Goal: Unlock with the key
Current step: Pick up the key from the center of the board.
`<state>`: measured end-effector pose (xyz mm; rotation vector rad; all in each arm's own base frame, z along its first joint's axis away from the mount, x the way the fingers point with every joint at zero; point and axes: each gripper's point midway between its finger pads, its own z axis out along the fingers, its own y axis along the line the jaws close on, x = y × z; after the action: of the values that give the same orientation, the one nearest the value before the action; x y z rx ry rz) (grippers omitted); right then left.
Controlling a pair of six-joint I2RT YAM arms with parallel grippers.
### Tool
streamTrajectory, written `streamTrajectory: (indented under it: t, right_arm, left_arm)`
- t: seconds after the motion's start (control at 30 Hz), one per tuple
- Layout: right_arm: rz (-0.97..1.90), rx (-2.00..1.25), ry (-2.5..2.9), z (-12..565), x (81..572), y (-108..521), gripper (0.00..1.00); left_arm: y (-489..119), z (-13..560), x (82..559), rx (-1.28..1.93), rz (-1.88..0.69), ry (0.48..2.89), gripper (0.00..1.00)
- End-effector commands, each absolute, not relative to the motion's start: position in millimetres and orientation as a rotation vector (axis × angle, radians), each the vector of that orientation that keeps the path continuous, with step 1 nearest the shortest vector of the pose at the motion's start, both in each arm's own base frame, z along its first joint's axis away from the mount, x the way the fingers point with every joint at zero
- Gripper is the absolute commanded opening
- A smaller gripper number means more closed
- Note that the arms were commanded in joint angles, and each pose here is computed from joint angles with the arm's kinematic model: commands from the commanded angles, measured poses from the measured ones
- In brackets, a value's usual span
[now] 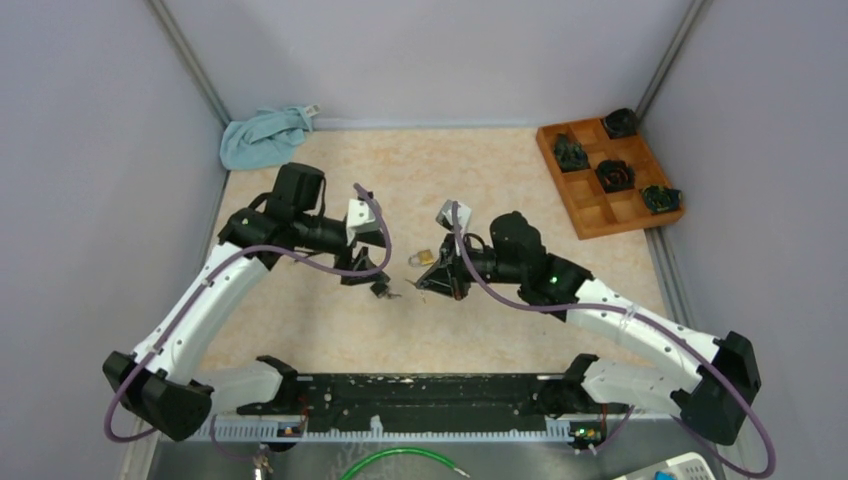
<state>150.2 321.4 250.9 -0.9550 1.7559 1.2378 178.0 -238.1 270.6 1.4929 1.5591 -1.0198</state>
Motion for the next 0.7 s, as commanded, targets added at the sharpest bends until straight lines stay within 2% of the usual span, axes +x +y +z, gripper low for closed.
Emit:
streamTrajectory:
  t: [0.0, 0.1, 0.2, 0.43, 0.67]
  right_arm:
    - [1.024, -0.852, 1.81, 259.6, 176.4, 294.7, 0.0]
    - [0.908, -0.706, 1.904, 244.5, 188.5, 266.3, 0.0]
    - [0.858, -0.594, 1.933, 243.7, 187.7, 243.0, 0.0]
    - [0.84, -0.506, 1.944, 251.1, 173.5, 216.8, 0.0]
    - [0.869, -0.489, 1.94, 257.2, 166.5, 213.4, 0.0]
  left_arm:
    - [-232.7, 254.3, 233.3, 1.557, -0.683, 1.537, 0.77]
    - [-236.3, 238.6, 278.2, 1.575, -0.537, 1.589, 0.8]
    - [-248.9, 210.9, 306.2, 1.583, -0.554, 1.683, 0.82]
    - [-285.1, 135.0, 340.1, 1.629, -0.681, 1.789, 0.81]
    - [-302.3, 81.4, 339.9, 1.737, -0.697, 1.821, 0.8]
